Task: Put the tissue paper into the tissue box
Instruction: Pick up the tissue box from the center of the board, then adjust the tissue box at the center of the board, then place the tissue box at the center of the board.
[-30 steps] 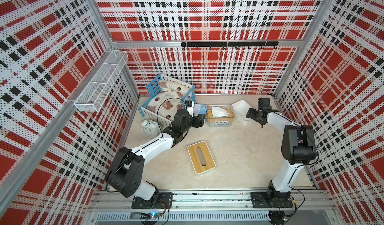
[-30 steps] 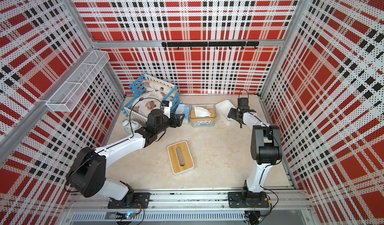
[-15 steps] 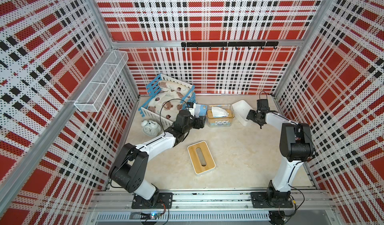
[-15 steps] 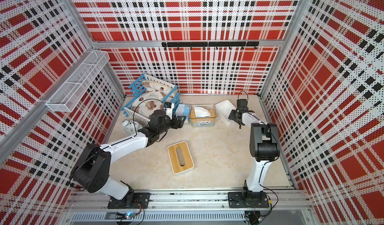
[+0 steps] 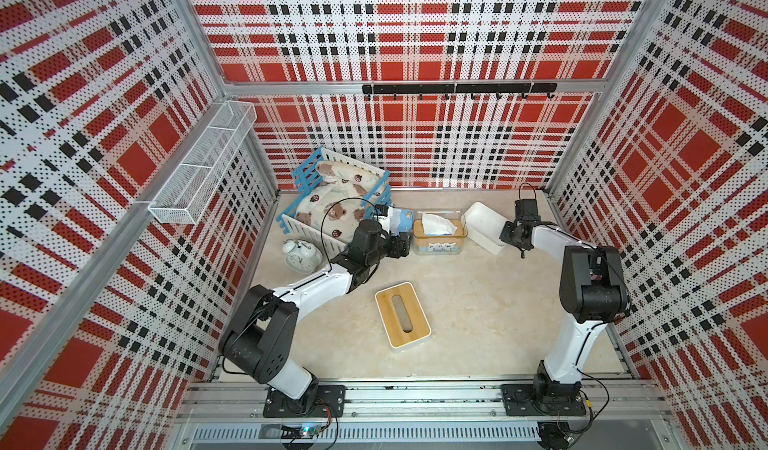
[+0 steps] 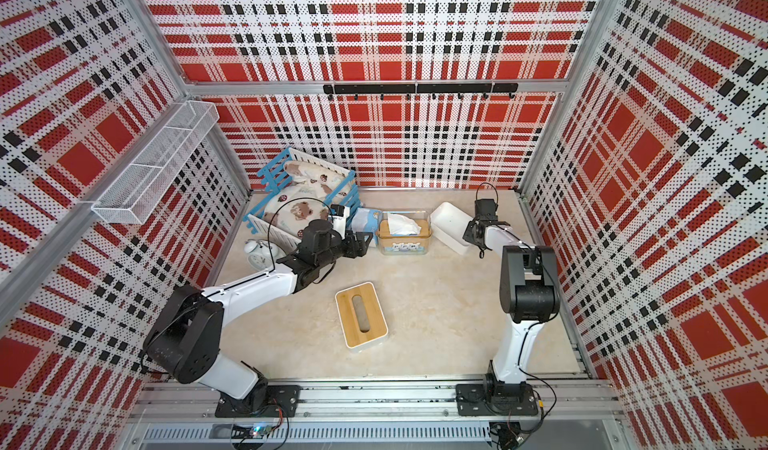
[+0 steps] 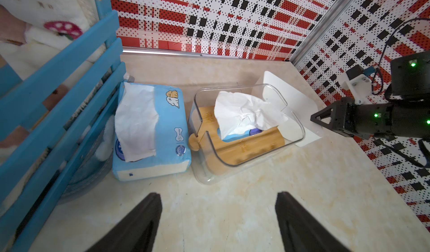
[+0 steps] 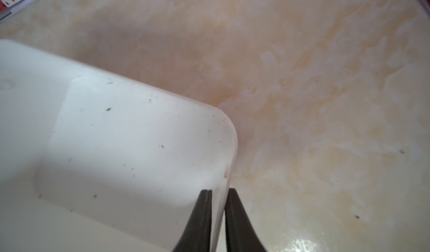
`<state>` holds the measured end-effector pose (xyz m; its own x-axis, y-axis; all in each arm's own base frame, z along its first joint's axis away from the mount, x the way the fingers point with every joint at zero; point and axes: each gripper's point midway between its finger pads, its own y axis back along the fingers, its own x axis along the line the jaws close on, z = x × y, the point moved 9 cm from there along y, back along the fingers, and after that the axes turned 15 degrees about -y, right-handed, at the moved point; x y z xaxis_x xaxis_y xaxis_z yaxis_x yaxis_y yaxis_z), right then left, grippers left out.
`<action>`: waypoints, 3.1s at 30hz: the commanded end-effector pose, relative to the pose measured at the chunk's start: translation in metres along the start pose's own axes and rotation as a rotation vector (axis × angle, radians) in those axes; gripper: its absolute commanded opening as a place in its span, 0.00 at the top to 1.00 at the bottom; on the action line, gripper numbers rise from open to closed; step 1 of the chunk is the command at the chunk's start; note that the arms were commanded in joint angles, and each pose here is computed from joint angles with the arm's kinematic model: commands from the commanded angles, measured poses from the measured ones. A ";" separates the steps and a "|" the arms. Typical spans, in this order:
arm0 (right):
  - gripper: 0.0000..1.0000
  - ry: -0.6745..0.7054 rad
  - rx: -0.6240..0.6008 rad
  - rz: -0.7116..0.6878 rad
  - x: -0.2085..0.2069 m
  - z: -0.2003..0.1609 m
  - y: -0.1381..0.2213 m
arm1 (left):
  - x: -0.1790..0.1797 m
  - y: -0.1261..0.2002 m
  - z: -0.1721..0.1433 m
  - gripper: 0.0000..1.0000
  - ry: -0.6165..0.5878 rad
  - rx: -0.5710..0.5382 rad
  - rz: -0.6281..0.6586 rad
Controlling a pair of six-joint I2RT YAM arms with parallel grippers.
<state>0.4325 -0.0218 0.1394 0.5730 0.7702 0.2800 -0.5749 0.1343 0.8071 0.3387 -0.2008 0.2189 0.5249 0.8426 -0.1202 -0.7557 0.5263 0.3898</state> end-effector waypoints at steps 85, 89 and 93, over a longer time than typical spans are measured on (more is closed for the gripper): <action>0.73 0.384 0.180 0.205 0.050 -0.132 0.098 | 0.041 -0.070 -0.019 0.27 -0.291 0.276 0.309; 0.60 0.402 0.185 0.193 0.052 -0.128 0.102 | 0.038 -0.085 -0.018 0.30 -0.352 0.324 0.284; 0.56 0.404 0.179 0.205 0.053 -0.126 0.107 | 0.032 -0.099 -0.016 0.33 -0.395 0.348 0.237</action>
<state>0.3305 0.1108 0.1699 0.1811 0.9506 0.2523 -0.5287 -0.1222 0.8400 0.4212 -0.2189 0.1683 0.4617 0.8391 0.2877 -0.7639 0.2113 0.6097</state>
